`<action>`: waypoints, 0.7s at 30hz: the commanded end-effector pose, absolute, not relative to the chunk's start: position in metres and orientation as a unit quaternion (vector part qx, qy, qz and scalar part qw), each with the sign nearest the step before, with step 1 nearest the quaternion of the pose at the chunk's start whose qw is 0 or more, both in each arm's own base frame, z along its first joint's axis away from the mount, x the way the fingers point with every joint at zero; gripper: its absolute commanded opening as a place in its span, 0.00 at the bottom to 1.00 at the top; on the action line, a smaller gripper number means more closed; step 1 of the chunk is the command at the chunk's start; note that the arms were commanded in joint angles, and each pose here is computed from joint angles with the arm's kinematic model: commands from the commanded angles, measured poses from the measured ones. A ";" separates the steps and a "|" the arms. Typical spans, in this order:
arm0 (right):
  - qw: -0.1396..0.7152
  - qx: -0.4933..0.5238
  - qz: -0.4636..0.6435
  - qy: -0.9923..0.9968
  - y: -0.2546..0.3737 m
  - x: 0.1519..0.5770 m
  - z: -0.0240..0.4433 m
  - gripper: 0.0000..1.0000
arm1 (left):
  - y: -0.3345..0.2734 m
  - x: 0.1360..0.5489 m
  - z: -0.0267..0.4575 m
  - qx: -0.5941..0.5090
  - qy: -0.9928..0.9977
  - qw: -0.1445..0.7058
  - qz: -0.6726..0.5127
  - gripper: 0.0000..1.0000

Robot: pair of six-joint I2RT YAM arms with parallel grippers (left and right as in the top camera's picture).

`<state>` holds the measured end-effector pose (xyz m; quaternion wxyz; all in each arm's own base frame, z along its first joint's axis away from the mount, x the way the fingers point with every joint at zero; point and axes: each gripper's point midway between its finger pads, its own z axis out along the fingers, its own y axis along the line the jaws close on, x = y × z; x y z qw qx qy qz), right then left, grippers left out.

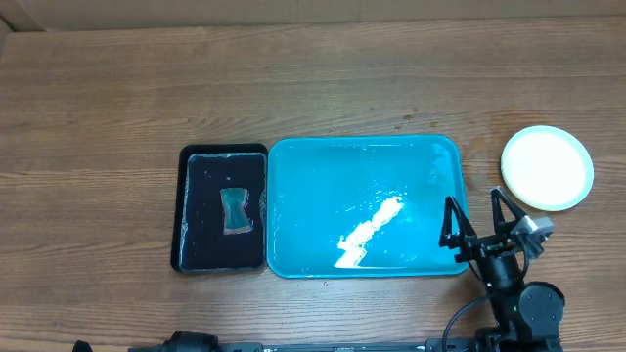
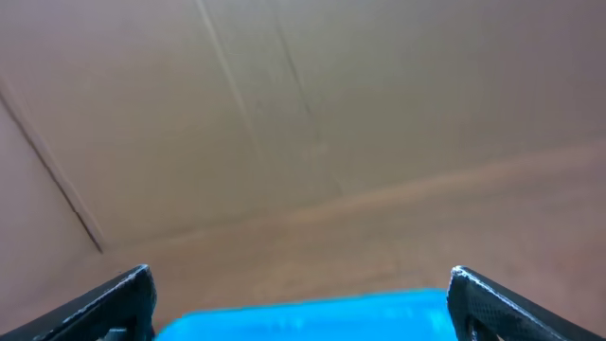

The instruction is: Clean dirty plates on tray and stack at the side

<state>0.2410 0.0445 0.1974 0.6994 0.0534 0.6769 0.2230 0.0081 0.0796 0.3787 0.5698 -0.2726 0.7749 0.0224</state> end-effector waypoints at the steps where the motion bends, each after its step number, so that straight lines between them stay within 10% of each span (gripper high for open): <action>1: 0.689 0.065 0.219 0.688 0.042 0.242 0.187 1.00 | 0.082 0.008 0.378 -0.283 0.773 0.567 0.028 0.99; 21: 0.673 0.028 0.204 0.710 0.049 0.241 0.173 1.00 | 0.082 0.008 0.378 -0.283 0.773 0.567 0.028 1.00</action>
